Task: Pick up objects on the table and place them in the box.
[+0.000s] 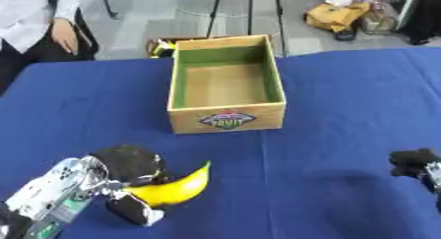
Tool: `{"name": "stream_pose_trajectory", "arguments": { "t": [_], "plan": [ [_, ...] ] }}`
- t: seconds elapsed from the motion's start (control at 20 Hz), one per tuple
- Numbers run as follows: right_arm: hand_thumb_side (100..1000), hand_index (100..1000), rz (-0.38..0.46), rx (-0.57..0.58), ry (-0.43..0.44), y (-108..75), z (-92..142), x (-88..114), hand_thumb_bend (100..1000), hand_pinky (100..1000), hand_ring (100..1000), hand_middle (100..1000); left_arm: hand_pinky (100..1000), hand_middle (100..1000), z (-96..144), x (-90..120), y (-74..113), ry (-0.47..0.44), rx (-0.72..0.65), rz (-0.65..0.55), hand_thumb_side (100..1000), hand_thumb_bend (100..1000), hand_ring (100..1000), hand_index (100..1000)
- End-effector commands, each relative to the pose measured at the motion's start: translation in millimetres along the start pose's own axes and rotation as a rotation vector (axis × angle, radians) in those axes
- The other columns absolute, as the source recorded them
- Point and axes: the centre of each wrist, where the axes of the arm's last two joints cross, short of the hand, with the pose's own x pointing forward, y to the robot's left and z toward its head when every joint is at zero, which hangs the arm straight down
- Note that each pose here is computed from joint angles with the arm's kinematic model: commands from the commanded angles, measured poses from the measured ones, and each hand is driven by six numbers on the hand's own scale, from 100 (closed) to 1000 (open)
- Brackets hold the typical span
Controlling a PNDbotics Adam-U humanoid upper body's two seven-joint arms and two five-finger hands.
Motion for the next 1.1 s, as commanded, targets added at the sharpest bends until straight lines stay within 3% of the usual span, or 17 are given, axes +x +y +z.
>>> {"name": "stream_pose_trajectory", "arguments": {
  "t": [0.05, 0.6, 1.1],
  "plan": [
    [998, 712, 0.015, 0.001, -0.018, -1.5, -2.1, 4.2, 100, 773, 771, 483, 349, 493, 5.1, -5.1, 1.6, 0.024, 0.007, -0.022, 654, 100, 561, 651],
    [994, 713, 0.015, 0.003, -0.011, -1.8, -1.3, 3.0, 100, 774, 770, 484, 312, 467, 21.5, -4.9, 13.7, 0.013, 0.074, -0.029, 620, 100, 532, 617],
    [992, 713, 0.016, 0.003, -0.006, -2.0, -0.8, 2.5, 100, 774, 770, 484, 300, 460, 49.8, 1.6, 38.2, -0.016, 0.147, -0.033, 606, 100, 525, 608]
  ]
}}
